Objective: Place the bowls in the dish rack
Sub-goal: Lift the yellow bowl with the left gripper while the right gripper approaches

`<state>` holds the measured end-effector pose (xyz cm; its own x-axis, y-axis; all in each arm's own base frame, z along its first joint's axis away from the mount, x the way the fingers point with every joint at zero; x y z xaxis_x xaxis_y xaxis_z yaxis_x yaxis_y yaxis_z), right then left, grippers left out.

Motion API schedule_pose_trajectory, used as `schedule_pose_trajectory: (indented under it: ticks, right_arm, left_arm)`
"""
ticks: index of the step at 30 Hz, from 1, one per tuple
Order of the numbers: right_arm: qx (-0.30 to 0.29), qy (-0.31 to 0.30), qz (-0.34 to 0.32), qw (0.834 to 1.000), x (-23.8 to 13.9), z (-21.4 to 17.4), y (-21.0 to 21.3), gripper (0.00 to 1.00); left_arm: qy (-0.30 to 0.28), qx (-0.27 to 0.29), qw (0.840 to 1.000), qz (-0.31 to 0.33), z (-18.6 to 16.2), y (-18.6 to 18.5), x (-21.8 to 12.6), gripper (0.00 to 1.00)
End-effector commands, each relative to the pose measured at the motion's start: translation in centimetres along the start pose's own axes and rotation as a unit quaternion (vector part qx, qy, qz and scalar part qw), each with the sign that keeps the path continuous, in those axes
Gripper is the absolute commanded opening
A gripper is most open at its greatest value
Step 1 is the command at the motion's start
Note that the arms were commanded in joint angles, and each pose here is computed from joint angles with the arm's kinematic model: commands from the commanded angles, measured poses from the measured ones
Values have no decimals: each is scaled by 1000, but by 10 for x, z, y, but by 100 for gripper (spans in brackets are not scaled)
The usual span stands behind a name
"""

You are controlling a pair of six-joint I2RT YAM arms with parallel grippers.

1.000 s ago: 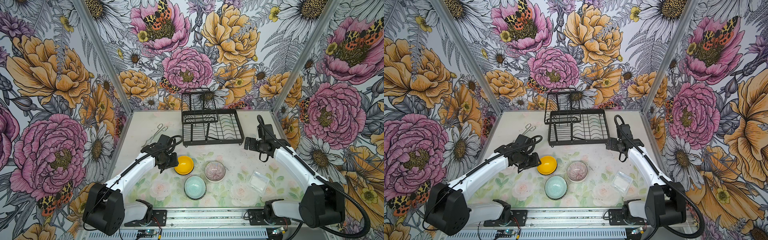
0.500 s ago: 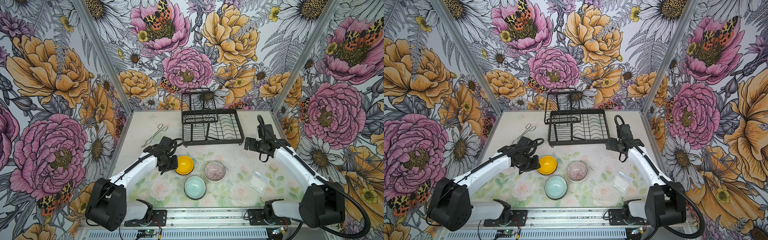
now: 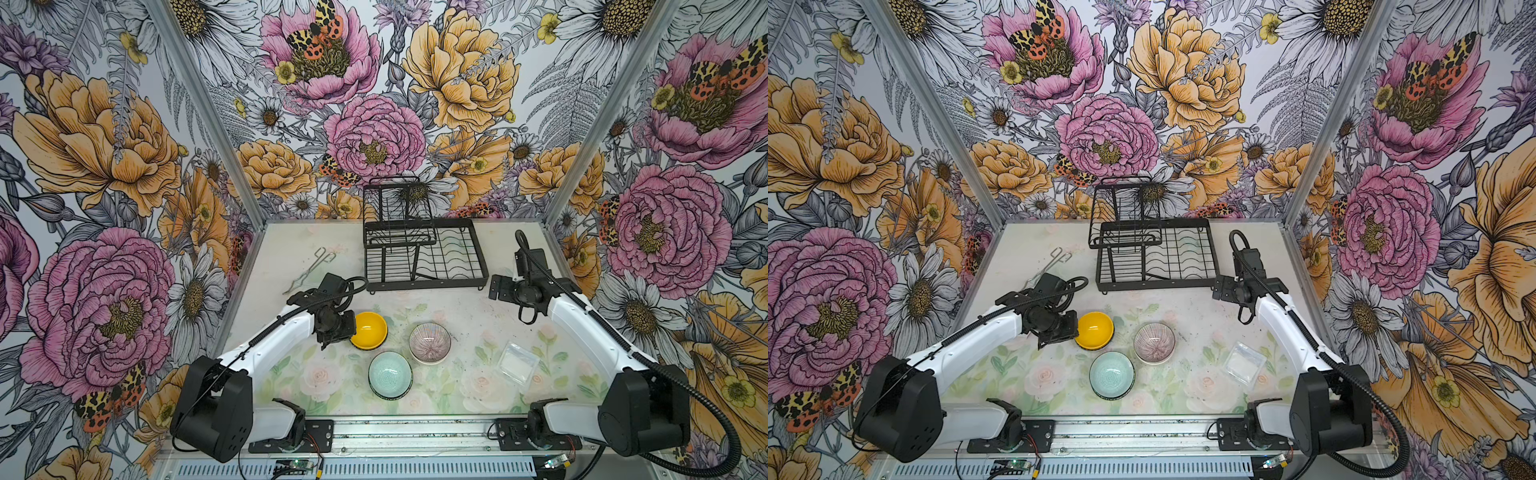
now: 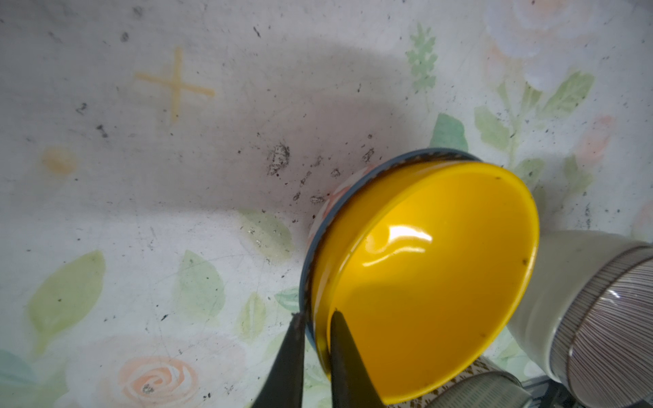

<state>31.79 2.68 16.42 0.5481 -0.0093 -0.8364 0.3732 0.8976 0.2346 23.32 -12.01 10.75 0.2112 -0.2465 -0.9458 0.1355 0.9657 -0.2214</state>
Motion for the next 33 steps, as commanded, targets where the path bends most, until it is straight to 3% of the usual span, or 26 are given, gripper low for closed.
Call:
schedule_pose_trajectory:
  ticks: [1,15,22,29,33]
  right_arm:
    - [9,-16,13,1000,-10,6,3,97]
    - [10,-13,13,1000,-7,3,1,97]
    - [7,-14,23,1000,-8,3,4,98]
    - [-7,-14,57,998,-15,3,13,99]
    - [-31,-9,109,994,-27,5,32,100]
  left_arm:
    - [-18,9,1000,3,5,-1,-4,13]
    - [-27,14,1000,-7,13,-4,-10,5]
    - [-70,30,997,-3,28,-8,-30,1]
    - [-104,34,994,25,41,-5,-45,0]
    - [-139,46,988,47,55,-11,-61,0]
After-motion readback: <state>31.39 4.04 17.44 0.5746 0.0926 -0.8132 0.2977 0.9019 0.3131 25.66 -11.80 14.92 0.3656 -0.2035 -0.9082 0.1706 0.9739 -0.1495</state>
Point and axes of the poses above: each gripper's point midway between its finger pads, its own x axis out along the fingers, its own y axis along the line the jaws close on, z = x × y, the point moved 3 cm from there along -x, back along the fingers, and after that the axes turned 14 degrees about x, right-handed, at the moved point
